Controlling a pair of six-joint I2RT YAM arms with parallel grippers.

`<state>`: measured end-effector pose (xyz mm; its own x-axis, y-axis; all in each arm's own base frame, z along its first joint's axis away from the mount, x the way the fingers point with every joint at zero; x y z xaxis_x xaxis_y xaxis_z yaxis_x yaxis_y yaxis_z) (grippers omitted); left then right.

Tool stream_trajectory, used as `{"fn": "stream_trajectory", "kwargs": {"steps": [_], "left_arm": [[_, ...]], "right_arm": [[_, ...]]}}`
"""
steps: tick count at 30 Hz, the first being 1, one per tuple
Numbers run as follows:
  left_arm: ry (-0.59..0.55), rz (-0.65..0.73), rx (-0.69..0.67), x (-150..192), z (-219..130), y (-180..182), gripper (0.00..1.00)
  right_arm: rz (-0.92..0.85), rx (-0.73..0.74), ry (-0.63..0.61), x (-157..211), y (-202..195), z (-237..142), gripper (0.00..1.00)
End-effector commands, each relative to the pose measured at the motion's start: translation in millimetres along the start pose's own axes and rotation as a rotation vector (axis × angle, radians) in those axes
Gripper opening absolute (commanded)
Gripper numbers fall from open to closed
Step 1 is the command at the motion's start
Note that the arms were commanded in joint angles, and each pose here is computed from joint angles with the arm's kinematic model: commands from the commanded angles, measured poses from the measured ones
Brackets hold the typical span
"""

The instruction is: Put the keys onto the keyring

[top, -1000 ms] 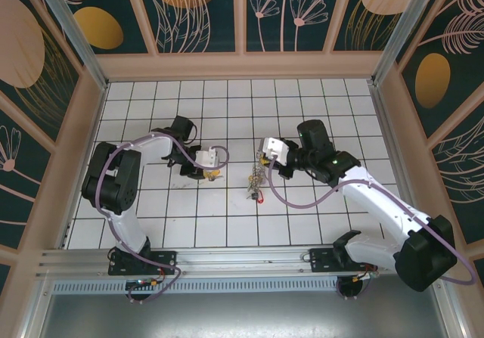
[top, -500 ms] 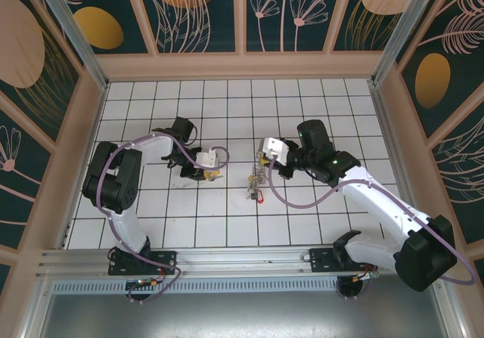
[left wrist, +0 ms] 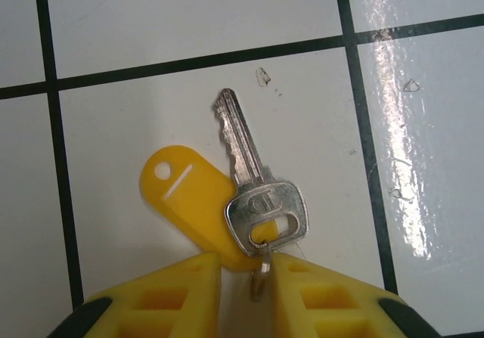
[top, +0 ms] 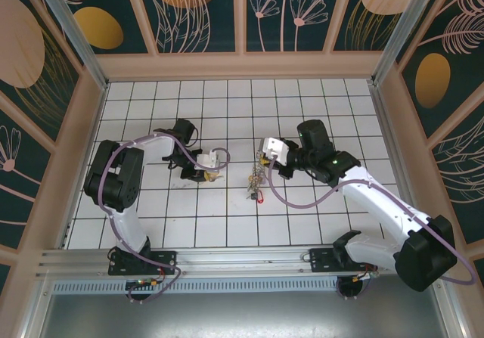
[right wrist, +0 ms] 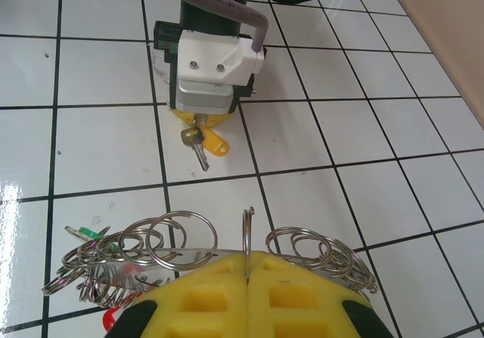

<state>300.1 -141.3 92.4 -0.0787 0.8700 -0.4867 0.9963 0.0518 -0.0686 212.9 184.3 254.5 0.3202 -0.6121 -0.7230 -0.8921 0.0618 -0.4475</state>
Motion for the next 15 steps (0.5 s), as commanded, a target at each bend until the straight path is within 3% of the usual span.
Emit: {"fn": "stream_trajectory", "kwargs": {"steps": [1,15], "left_arm": [[0.015,0.035,-0.030,0.1,-1.7,-2.6,0.23],[0.055,0.015,-0.089,7.8,-2.8,-5.2,0.25]], "right_arm": [[-0.039,0.030,-0.036,-6.4,-4.1,-5.5,0.00],[-0.039,0.031,-0.041,-6.1,-2.5,-6.6,0.00]]}}
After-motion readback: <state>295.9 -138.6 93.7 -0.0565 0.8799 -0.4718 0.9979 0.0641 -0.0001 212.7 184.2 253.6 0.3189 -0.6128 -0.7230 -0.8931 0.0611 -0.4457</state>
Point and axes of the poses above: each hand's point on the last joint's axis, 136 mm out from that joint toward the fingers, its own z axis out along the fingers, its own y axis along the line the jaws close on, x = y × z, the point moved 9 cm from there along -z, back along the fingers, and after that the axes turned 11 degrees about -z, right-handed, at the moved point
